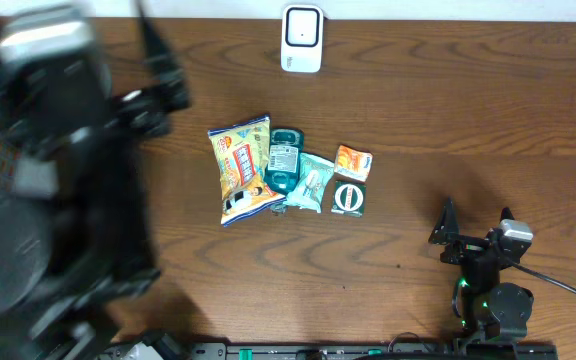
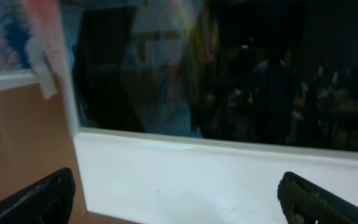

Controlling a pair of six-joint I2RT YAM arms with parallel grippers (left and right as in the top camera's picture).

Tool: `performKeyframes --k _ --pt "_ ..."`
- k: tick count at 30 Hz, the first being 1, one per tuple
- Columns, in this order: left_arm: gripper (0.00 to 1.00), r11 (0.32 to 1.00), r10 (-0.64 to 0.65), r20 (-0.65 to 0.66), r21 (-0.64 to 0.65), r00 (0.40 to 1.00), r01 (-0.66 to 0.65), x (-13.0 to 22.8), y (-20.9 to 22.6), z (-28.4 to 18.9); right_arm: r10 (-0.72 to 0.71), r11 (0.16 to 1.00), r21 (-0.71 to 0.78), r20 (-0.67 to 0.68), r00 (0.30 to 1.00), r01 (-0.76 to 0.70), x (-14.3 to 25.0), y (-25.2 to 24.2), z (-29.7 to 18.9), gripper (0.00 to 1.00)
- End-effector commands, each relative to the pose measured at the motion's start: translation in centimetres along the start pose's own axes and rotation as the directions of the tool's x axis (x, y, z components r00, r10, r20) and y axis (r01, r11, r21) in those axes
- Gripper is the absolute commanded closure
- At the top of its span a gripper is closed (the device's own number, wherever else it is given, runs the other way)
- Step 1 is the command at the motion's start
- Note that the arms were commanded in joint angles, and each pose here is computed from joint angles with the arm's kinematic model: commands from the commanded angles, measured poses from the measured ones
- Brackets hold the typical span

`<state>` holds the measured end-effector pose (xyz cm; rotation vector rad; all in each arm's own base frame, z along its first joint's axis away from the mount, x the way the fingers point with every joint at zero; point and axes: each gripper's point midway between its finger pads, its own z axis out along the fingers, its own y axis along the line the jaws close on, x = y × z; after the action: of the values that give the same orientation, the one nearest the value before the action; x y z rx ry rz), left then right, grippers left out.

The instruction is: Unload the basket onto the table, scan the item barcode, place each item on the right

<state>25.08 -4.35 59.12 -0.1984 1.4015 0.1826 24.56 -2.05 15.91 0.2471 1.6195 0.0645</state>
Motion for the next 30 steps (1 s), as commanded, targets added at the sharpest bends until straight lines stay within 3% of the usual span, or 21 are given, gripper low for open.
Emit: performKeyframes --k 1,6,10,16,20,24,30 --pt "0.02 0.999 -0.042 0.011 0.007 0.999 0.041 1.1 1.9 -0.5 0.009 1.0 -0.006 0.0 1.0 -0.009 0.1 0.2 0.0 0.01" --pt "0.02 0.989 -0.135 0.054 -0.057 0.989 0.138 2.6 7.0 -2.2 0.009 1.0 -0.006 0.001 1.0 -0.009 0.1 0.2 0.0 0.01" --pt "0.02 0.975 -0.221 0.094 0.032 0.971 0.219 2.7 9.8 -6.3 0.009 1.0 -0.006 0.001 1.0 -0.009 0.1 0.2 0.0 0.01" --pt "0.02 0.954 -0.283 0.182 0.156 0.942 0.257 1.2 11.3 -13.5 0.009 1.0 -0.006 0.001 1.0 -0.009 0.1 0.2 0.0 0.01" --pt "0.02 0.956 -0.292 0.27 0.122 0.917 0.268 0.8 12.8 -18.4 0.009 1.0 -0.006 -0.002 1.0 -0.009 0.1 0.2 0.0 0.01" --pt "0.02 0.927 -0.374 0.314 0.156 0.873 0.341 0.5 13.4 -21.5 0.009 1.0 -0.006 -0.002 1.0 -0.009 0.1 0.2 0.0 0.01" --pt "0.02 0.916 -0.392 0.364 0.241 0.845 0.321 0.4 13.3 -25.5 0.009 1.0 -0.006 -0.002 1.0 -0.009 0.1 0.2 0.0 0.01"
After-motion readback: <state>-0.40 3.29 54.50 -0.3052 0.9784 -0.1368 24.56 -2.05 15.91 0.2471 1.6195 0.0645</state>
